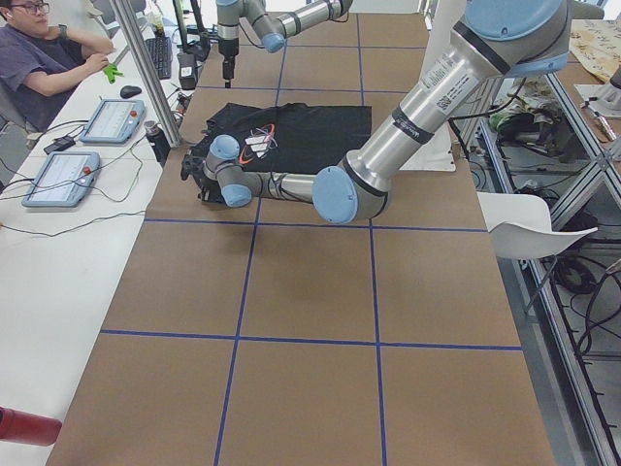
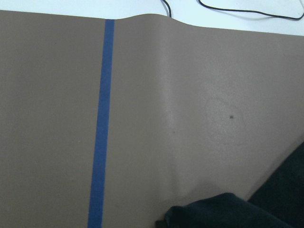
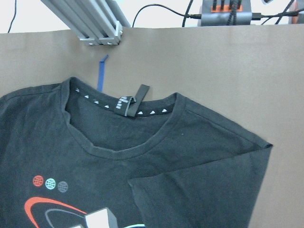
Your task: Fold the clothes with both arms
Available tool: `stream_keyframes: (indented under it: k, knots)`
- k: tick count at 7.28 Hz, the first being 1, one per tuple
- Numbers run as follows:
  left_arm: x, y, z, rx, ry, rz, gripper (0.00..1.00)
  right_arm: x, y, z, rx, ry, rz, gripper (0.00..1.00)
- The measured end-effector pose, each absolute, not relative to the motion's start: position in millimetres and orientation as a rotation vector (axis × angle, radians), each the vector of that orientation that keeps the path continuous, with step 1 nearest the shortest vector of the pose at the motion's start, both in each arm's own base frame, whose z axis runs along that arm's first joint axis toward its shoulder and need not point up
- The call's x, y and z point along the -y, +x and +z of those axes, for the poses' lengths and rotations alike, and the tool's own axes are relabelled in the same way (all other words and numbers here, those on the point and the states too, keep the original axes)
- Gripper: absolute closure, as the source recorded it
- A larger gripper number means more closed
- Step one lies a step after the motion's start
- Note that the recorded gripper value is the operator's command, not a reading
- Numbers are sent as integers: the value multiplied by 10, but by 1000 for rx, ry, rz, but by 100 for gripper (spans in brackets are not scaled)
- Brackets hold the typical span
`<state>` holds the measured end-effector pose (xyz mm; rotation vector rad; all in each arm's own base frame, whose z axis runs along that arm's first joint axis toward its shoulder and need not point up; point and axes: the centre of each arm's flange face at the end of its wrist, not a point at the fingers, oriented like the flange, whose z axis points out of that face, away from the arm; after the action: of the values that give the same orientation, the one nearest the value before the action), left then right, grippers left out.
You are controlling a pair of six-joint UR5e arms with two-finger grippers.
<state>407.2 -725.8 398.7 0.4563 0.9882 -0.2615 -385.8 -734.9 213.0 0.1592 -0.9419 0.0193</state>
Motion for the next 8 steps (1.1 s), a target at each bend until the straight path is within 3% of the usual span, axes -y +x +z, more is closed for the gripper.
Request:
stream_keyframes:
  k: [4, 8]
  knots:
    - [7132, 4205, 3159, -1032, 366, -283, 100, 7178, -3082, 3206, 928, 130, 15, 1]
    - [6673, 5011, 2749, -1116, 240, -340, 100, 7140, -2761, 3646, 902, 129, 13, 1]
